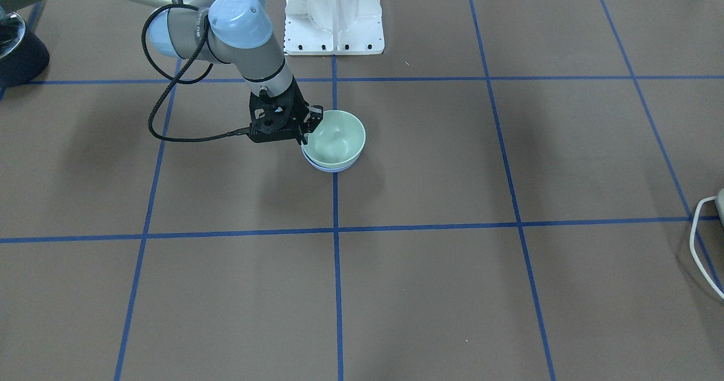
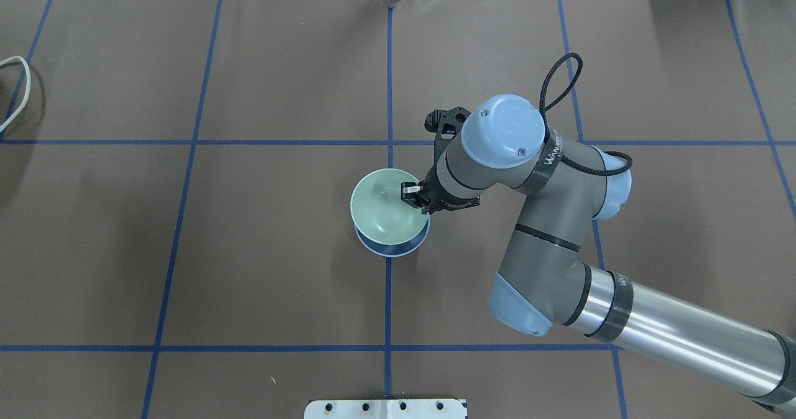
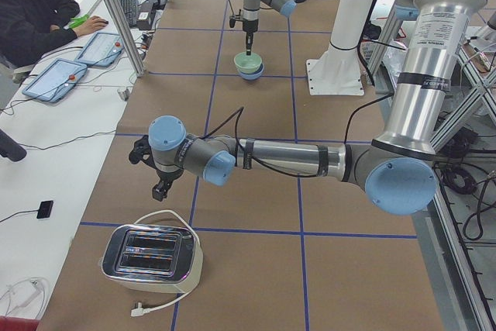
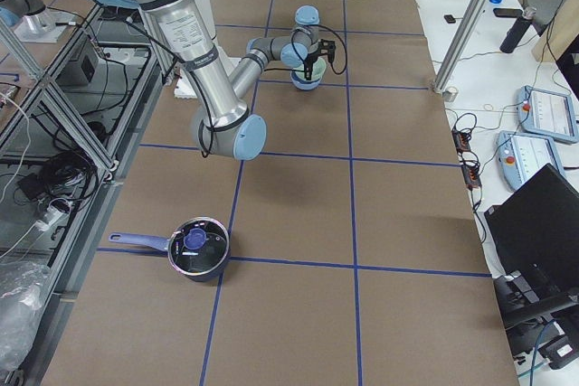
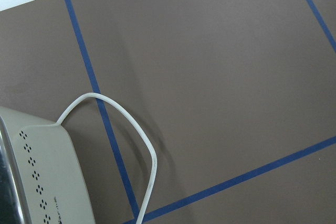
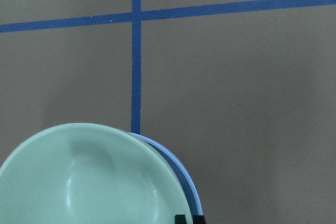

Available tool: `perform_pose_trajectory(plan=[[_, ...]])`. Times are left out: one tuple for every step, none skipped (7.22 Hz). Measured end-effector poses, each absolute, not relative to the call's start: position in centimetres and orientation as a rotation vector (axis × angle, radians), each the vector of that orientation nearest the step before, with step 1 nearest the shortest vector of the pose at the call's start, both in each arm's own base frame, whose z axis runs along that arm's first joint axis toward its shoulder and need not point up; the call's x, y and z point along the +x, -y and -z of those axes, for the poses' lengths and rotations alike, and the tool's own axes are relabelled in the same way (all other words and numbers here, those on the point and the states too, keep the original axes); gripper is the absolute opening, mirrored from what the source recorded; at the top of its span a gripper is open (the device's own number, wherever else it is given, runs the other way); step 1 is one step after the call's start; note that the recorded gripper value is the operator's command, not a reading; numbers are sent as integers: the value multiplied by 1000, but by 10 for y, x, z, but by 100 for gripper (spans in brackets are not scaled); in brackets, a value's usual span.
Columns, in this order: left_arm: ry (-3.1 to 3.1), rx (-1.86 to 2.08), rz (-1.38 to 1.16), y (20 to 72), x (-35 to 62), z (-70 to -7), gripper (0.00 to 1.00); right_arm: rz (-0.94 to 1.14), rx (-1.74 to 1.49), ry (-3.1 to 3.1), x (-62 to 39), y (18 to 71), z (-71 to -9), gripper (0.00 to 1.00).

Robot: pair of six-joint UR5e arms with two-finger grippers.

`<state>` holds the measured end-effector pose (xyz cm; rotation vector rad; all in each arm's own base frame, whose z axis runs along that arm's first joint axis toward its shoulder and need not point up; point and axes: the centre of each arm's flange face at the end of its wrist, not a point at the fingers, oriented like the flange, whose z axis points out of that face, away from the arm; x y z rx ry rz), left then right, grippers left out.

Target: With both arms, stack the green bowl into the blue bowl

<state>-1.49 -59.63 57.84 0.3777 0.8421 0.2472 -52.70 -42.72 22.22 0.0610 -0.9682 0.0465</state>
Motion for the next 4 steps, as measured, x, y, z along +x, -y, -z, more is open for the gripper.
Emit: perform_pose_trajectory(plan=[[-842,377,-247,596,-15,-579,97,-47,60,967,-528,428,-222,0],[-842,377,-247,596,-15,-579,97,-48,59,966,-529,428,-223,0],[-842,376,-247,596,-15,-579,97,-48,60,966,-529,428,-223,37],[-842,376,-247,596,-14,-579,97,-49,61,965,-529,429,-224,99]])
